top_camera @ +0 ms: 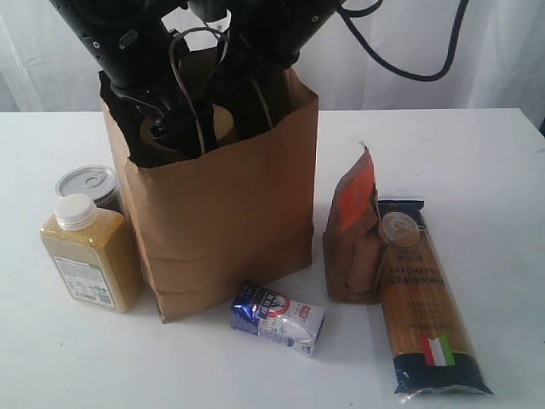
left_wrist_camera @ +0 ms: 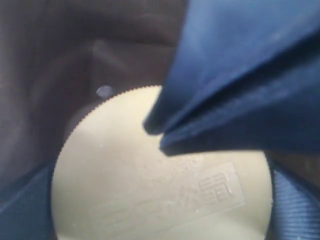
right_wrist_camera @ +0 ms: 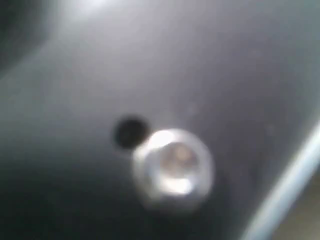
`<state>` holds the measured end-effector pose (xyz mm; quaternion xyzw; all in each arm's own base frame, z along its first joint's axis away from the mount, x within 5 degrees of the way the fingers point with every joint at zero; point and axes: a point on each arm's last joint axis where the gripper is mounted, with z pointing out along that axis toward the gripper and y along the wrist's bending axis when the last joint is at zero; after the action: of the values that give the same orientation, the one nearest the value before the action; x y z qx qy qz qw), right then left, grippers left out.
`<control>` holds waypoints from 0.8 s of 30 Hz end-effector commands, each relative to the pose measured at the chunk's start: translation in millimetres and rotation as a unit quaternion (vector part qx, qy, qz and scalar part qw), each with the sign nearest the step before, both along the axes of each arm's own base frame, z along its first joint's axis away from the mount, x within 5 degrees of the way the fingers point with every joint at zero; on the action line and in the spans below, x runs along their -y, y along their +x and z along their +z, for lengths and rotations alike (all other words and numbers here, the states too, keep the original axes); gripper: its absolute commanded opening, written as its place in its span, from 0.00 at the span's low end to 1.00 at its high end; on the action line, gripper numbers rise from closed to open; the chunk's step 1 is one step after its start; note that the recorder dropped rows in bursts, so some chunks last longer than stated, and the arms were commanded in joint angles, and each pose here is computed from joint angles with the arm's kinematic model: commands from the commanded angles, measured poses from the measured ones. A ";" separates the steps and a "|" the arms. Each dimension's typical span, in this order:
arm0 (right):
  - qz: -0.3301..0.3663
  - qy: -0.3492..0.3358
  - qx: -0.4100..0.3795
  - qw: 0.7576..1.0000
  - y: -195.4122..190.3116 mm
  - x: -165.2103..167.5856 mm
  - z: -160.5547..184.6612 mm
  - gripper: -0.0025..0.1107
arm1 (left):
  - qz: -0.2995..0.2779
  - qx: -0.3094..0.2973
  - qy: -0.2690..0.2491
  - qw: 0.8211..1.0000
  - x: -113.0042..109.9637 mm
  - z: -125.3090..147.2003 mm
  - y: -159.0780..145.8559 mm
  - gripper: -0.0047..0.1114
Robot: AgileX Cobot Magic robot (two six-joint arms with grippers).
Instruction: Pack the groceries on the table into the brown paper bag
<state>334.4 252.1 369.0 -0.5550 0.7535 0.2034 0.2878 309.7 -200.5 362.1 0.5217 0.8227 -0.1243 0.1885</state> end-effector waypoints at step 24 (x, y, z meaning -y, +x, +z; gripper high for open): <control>0.062 0.004 -0.039 0.997 -1.9 -18.2 -23.0 0.02 | -0.025 -0.001 0.007 1.000 -18.6 26.1 -35.6 0.95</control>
<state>323.6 262.6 376.9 -0.5888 0.7162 0.2469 0.2816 287.8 -183.8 385.5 0.5295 0.8129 -0.1089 0.2168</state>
